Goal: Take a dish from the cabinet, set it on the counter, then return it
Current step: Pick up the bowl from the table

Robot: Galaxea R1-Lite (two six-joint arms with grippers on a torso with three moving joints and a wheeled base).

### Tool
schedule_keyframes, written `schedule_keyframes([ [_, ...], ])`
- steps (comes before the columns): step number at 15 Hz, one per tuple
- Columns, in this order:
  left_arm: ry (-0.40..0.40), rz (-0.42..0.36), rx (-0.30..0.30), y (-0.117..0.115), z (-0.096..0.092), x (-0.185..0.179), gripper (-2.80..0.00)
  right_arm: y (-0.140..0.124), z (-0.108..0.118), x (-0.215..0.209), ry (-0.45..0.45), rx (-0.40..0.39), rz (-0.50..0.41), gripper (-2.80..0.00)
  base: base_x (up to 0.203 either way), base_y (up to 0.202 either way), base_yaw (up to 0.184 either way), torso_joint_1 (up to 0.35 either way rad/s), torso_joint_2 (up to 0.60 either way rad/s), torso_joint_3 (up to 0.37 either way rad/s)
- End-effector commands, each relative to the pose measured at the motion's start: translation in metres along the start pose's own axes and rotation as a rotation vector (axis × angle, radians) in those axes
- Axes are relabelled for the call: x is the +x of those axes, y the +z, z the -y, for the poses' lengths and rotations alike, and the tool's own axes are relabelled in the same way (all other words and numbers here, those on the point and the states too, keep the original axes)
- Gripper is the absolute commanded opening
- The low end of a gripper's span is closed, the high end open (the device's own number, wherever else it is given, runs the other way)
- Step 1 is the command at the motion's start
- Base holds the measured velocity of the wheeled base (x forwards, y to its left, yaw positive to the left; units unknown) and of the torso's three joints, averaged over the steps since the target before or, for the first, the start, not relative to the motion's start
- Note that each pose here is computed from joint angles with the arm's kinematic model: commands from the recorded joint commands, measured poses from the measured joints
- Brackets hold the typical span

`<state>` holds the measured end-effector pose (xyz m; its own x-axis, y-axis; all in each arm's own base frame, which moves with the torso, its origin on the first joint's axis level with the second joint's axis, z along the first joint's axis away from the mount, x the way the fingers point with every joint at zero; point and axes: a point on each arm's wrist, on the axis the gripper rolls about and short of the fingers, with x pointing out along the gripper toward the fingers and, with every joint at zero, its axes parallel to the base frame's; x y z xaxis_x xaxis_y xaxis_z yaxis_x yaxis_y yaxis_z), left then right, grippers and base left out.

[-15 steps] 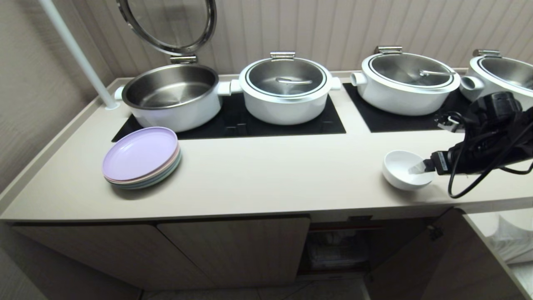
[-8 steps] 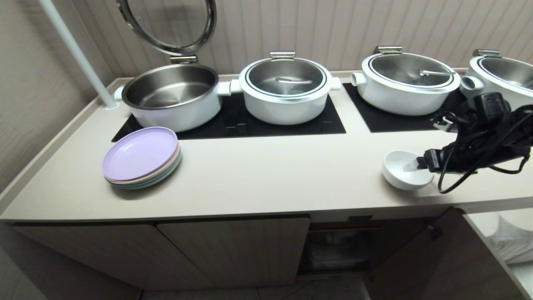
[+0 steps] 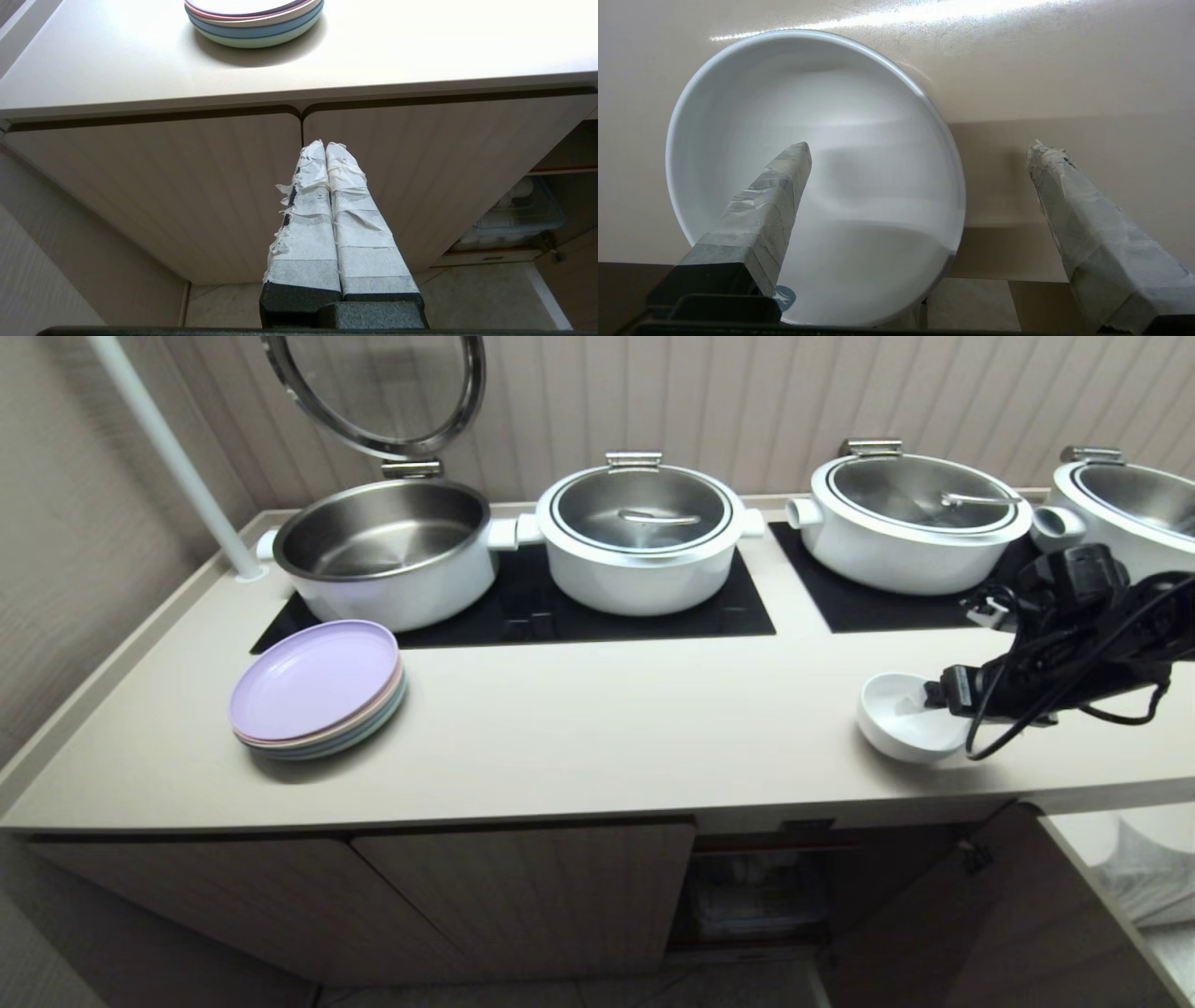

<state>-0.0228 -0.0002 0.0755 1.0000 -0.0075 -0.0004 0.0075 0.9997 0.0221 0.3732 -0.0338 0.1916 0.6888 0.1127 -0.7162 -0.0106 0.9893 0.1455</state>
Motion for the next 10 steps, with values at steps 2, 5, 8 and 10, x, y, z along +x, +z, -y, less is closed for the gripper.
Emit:
schedule_keyframes([
  [2,0.000,0.000,0.000,0.0000,0.0000,0.0000,-2.80,-0.0005,0.0004,0.0023,0.001,0.002,-0.006,0.00,0.000,0.000,0.000,0.000,0.00,0.000],
  [5,0.000,0.000,0.001,0.0000,0.0000,0.0000,-2.80,-0.0013,-0.0014,0.0051,0.005,-0.001,-0.013,0.00,0.000,0.000,0.000,0.000,0.00,0.000],
  [8,0.000,0.000,0.001,0.0000,0.0000,0.0000,-2.80,-0.0029,-0.0017,0.0066,0.006,-0.001,-0.021,0.00,0.000,0.000,0.000,0.000,0.00,0.000],
  [10,0.000,0.000,0.001,0.0000,0.0000,0.0000,-2.80,-0.0034,-0.0038,0.0071,0.010,-0.007,-0.023,0.00,0.000,0.000,0.000,0.000,0.00,0.000],
])
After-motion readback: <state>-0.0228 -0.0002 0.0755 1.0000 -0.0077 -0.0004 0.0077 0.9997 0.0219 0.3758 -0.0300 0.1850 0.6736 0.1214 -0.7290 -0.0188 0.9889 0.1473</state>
